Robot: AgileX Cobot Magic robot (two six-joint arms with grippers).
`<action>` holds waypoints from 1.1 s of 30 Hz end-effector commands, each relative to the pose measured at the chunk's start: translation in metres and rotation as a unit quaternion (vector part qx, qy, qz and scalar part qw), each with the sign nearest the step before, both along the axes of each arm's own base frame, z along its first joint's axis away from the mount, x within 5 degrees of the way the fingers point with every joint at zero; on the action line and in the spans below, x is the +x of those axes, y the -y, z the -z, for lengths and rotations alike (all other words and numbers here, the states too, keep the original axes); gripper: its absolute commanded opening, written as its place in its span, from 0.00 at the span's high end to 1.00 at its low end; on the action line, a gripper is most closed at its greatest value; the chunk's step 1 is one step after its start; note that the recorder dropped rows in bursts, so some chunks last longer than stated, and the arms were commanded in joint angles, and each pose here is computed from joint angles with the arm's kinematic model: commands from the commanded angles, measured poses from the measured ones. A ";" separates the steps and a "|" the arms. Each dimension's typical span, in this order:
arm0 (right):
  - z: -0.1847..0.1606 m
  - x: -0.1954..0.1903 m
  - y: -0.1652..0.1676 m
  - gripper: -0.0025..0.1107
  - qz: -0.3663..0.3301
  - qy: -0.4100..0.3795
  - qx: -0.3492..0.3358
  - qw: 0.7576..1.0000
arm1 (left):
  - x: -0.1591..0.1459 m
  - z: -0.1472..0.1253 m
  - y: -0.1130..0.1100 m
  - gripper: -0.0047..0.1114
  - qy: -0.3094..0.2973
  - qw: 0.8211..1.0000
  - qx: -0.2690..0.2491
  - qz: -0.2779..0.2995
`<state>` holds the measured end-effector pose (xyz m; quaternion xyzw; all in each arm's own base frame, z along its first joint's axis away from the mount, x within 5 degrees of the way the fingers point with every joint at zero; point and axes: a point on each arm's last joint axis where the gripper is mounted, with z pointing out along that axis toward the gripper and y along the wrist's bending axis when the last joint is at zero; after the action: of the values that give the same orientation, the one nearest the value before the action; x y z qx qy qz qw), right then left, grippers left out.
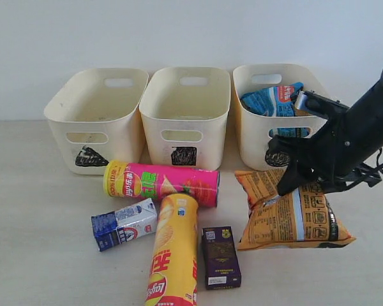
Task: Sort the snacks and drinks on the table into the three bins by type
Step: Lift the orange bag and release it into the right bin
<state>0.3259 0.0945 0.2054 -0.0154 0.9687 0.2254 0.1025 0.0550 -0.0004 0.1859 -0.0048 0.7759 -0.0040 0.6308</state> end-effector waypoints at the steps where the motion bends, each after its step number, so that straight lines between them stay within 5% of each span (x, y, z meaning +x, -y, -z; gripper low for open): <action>1: -0.031 -0.003 0.001 0.98 -0.035 0.029 0.005 0.999 | 0.000 -0.002 0.000 0.93 0.007 1.000 -0.003 -0.003; 13: -0.136 0.023 -0.003 0.98 -0.043 0.207 0.021 0.977 | 0.000 -0.002 0.000 0.93 0.007 1.000 -0.003 -0.003; 18: -0.167 0.048 0.007 0.98 0.028 0.371 -0.011 0.928 | 0.000 -0.002 0.000 0.93 0.008 1.000 -0.003 -0.003; 26: -0.141 0.095 0.013 0.98 0.074 0.471 -0.063 0.877 | 0.000 -0.002 0.000 0.93 0.008 1.000 -0.003 -0.003; 33: -0.086 0.134 0.016 0.98 0.105 0.490 -0.103 0.859 | 0.000 -0.002 0.000 0.93 0.007 1.000 -0.003 -0.003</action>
<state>0.4485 0.0828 0.3001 -0.0447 0.8233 0.0967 0.5575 0.0550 -0.0004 0.1859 -0.0048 0.7759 -0.0040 0.6308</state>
